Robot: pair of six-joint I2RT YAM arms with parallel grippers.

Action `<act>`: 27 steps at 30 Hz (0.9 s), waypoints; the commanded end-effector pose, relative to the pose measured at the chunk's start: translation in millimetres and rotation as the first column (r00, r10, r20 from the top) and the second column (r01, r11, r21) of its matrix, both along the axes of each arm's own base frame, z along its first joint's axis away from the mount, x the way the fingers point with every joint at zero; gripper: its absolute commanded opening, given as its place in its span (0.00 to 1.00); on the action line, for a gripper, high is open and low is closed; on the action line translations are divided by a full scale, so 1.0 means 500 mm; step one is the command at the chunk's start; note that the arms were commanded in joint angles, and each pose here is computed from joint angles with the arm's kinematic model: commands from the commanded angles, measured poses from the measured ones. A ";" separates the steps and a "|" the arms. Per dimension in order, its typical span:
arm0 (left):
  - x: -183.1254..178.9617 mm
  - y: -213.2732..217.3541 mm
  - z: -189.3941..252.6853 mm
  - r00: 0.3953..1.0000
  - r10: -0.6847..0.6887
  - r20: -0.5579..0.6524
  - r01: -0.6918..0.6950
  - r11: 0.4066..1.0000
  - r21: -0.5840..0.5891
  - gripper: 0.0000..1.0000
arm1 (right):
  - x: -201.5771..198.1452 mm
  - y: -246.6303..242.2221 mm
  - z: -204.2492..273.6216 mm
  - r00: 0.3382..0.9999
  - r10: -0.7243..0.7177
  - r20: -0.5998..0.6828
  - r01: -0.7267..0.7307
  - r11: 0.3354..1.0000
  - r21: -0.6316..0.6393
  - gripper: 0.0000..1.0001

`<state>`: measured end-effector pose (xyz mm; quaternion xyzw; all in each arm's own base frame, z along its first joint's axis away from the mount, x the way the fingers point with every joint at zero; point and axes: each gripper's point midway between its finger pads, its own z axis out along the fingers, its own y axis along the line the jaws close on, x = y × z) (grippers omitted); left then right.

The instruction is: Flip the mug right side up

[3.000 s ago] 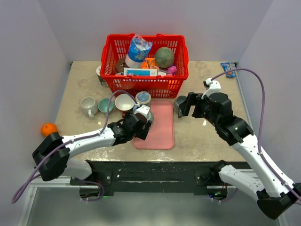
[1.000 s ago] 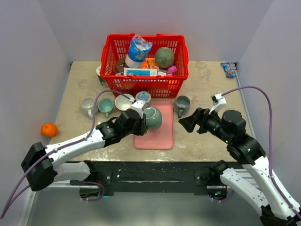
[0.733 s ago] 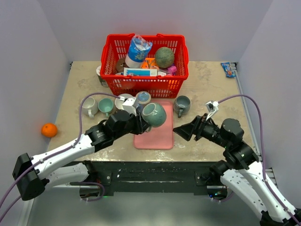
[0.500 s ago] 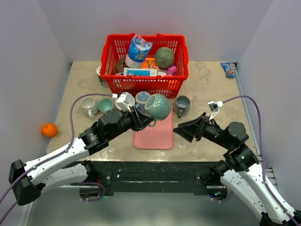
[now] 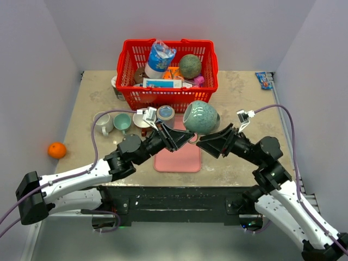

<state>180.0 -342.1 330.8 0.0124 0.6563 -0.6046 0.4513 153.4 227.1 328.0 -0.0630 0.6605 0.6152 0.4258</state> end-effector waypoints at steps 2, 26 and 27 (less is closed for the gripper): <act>-0.029 0.050 0.219 0.986 0.066 0.151 0.004 0.907 -0.422 0.00 | 0.003 0.016 0.027 0.998 0.019 0.061 -0.021 1.000 0.023 0.84; -0.031 0.055 0.189 0.987 0.087 0.137 -0.006 0.864 -0.504 0.00 | 0.017 0.033 0.060 0.998 0.015 0.060 -0.023 0.991 0.130 0.52; -0.035 0.054 0.192 0.987 0.078 0.142 0.006 0.859 -0.511 0.00 | 0.017 0.034 0.060 0.998 0.020 0.058 -0.027 0.991 0.134 0.52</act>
